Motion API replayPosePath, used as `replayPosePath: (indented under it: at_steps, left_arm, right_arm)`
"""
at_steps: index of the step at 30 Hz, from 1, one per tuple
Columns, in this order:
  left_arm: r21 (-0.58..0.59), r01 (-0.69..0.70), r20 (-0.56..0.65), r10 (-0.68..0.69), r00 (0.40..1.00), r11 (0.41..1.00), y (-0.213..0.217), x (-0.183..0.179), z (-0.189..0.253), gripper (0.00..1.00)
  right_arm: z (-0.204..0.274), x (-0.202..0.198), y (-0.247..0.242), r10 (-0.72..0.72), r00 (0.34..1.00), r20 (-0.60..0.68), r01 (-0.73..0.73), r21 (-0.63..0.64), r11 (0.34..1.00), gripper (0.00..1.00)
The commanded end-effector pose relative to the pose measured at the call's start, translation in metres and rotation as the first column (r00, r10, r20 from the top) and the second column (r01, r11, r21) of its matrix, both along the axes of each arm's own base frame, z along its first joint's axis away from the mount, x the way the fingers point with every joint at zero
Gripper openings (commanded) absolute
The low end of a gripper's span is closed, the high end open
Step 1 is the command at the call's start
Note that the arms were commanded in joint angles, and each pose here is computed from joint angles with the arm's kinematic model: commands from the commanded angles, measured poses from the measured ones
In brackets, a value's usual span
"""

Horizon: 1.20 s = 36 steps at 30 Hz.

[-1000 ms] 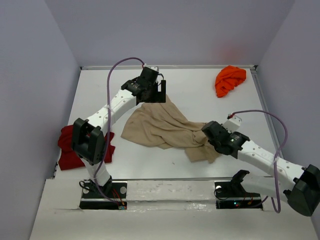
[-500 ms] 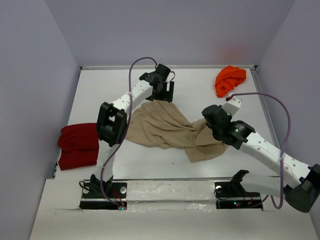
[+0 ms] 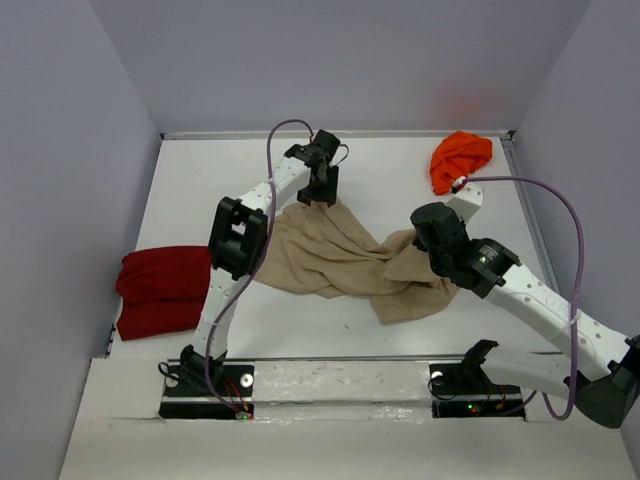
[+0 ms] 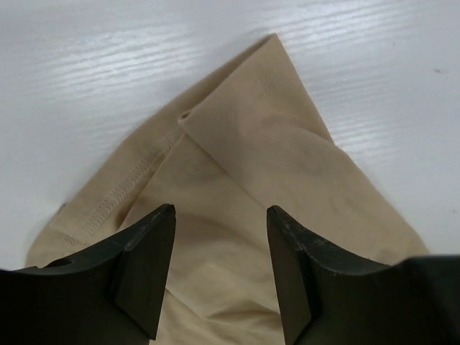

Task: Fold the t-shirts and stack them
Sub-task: Flatten out the tshirt

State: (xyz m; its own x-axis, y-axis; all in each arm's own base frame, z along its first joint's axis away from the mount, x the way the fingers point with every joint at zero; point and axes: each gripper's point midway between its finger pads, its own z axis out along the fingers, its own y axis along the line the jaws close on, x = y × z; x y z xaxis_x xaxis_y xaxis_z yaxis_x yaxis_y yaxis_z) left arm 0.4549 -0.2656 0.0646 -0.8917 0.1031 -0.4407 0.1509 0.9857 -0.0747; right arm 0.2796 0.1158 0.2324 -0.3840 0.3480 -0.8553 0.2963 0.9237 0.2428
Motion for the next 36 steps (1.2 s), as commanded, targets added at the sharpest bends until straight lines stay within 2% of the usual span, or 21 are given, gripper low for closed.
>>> replayPosePath:
  at_steps: [1, 6, 12, 15, 16, 17, 21, 24, 29, 33, 35, 36]
  left_arm:
    - [-0.028, 0.0, 0.033, 0.001, 0.999, 1.0, -0.001, 0.02, 0.013, 0.65]
    - [-0.044, -0.01, 0.065, 0.013, 0.998, 0.999, -0.006, 0.036, 0.014, 0.7]
    - [-0.082, 0.001, 0.079, 0.006, 0.997, 0.997, -0.018, 0.045, 0.013, 0.7]
    - [-0.093, 0.004, 0.083, 0.003, 0.997, 0.996, -0.02, 0.047, 0.013, 0.65]
    - [-0.094, 0.005, 0.083, 0.003, 0.997, 0.996, -0.02, 0.046, 0.013, 0.57]
    - [-0.091, 0.003, 0.074, 0.004, 0.997, 0.996, -0.019, 0.045, 0.009, 0.55]
    - [-0.076, 0.004, 0.06, 0.001, 0.998, 0.997, -0.018, 0.042, 0.0, 0.5]
    - [-0.082, 0.006, 0.062, -0.001, 0.998, 0.997, -0.019, 0.044, -0.001, 0.5]
    - [-0.078, -0.003, 0.055, 0.008, 0.998, 0.997, -0.015, 0.048, -0.008, 0.58]
    - [-0.078, -0.004, 0.044, 0.008, 0.999, 0.997, -0.016, 0.05, -0.018, 0.61]
    - [-0.074, -0.009, 0.033, 0.012, 0.999, 0.997, -0.015, 0.05, -0.023, 0.58]
    - [-0.072, -0.009, 0.029, 0.012, 1.0, 0.997, -0.015, 0.049, -0.025, 0.53]
  right_arm:
    - [0.029, 0.006, 0.003, 0.009, 0.996, 0.085, -0.014, 0.054, 0.998, 0.0]
    - [0.027, 0.006, 0.006, 0.028, 0.997, 0.077, -0.032, 0.053, 0.998, 0.0]
    - [0.025, 0.006, 0.01, 0.048, 0.996, 0.071, -0.052, 0.055, 0.997, 0.0]
    - [0.021, 0.006, 0.01, 0.052, 0.997, 0.064, -0.054, 0.043, 0.998, 0.0]
    - [0.02, 0.006, 0.01, 0.051, 0.997, 0.063, -0.054, 0.044, 0.998, 0.0]
    - [0.021, 0.005, 0.009, 0.051, 0.997, 0.065, -0.054, 0.049, 0.997, 0.0]
    - [0.024, 0.004, 0.007, 0.048, 0.996, 0.077, -0.052, 0.053, 0.997, 0.0]
    - [0.023, 0.003, 0.008, 0.053, 0.996, 0.076, -0.057, 0.055, 0.997, 0.0]
    - [0.027, 0.0, 0.005, 0.054, 0.995, 0.087, -0.06, 0.064, 0.996, 0.0]
    - [0.028, -0.002, 0.004, 0.057, 0.994, 0.092, -0.063, 0.063, 0.996, 0.0]
    - [0.027, -0.002, 0.003, 0.055, 0.994, 0.092, -0.062, 0.066, 0.996, 0.0]
    - [0.025, -0.002, 0.003, 0.056, 0.995, 0.087, -0.062, 0.061, 0.996, 0.0]
